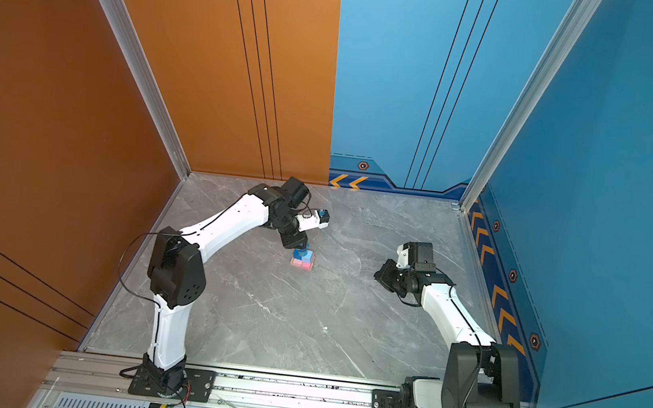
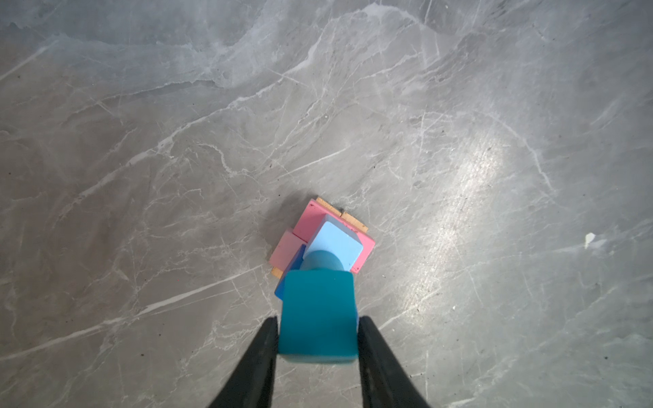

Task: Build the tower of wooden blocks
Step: 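Lower the teal cube onto the dark blue cylinder top, then open the left gripper and release the teal cube on the stack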

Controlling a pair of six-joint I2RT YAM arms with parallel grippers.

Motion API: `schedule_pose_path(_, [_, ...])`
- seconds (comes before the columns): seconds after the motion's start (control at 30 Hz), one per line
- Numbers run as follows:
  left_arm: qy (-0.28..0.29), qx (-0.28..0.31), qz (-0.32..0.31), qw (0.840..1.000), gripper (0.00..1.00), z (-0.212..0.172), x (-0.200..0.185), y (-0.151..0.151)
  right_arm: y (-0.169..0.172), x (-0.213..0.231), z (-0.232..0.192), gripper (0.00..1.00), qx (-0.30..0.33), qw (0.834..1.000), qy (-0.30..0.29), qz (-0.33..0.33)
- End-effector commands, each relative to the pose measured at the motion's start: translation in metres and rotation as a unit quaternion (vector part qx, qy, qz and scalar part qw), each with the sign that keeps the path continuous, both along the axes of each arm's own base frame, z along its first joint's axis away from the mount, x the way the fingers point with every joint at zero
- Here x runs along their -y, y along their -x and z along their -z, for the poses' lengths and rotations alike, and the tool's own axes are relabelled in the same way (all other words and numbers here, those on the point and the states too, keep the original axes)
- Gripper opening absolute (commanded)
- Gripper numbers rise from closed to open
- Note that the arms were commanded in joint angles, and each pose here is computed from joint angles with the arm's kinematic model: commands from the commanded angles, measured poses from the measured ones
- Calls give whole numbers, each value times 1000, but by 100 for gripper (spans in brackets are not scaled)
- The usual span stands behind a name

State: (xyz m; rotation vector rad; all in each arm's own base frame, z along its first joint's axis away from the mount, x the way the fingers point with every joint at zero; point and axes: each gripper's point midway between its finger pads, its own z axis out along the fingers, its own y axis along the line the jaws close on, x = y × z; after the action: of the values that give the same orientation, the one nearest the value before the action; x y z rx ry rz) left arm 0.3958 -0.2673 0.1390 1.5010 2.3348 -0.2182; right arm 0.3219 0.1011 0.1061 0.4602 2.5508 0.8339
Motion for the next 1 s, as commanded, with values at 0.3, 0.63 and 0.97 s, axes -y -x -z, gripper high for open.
schedule_pose_path(0.3, [2, 0, -13, 1000, 50, -5, -2, -6, -2, 0, -1, 9, 3, 1000, -4, 1])
schedule_pose_path(0.63, [40, 16, -11, 999, 73, -33, 7, -7, -4, 0, -6, 9, 6, 1000, -4, 0])
schedule_pose_path(0.97, [75, 73, -20, 994, 79, -92, 1, 0, -7, 4, -19, 21, 18, 1000, 5, 0])
